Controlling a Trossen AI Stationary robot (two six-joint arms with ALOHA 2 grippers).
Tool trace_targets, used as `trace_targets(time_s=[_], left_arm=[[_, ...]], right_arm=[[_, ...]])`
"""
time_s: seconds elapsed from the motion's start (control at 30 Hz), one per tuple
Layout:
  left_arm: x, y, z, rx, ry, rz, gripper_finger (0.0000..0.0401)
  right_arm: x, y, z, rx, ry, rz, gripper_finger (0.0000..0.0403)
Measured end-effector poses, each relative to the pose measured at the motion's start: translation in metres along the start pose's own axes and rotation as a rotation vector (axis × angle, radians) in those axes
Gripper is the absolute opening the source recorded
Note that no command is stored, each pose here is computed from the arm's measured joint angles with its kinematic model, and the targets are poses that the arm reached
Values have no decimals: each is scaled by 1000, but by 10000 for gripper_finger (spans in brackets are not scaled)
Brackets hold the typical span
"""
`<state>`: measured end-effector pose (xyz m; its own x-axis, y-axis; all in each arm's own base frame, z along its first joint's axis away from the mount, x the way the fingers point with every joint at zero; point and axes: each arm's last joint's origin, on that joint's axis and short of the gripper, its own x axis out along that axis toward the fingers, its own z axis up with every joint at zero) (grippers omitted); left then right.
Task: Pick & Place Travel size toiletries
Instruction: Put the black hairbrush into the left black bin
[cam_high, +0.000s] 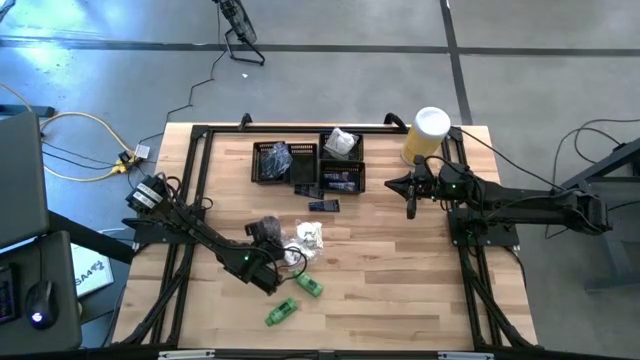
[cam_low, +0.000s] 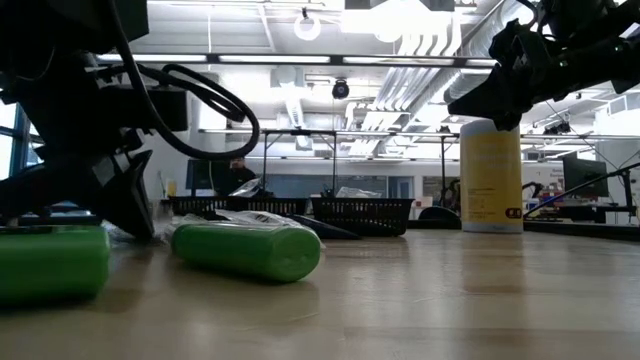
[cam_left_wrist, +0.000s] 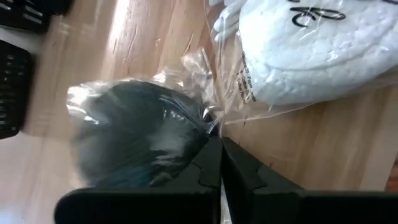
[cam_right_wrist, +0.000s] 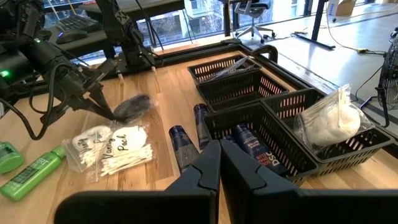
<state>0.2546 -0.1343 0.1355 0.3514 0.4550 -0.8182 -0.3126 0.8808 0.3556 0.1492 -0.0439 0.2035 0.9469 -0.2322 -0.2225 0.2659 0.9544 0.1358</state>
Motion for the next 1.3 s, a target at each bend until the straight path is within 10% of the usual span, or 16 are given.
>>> trace_targets(time_s=[1.3], left_arm=[[-71, 54, 64, 184, 10, 402, 0]], right_arm=[[0, 0, -1, 0, 7, 7, 2]])
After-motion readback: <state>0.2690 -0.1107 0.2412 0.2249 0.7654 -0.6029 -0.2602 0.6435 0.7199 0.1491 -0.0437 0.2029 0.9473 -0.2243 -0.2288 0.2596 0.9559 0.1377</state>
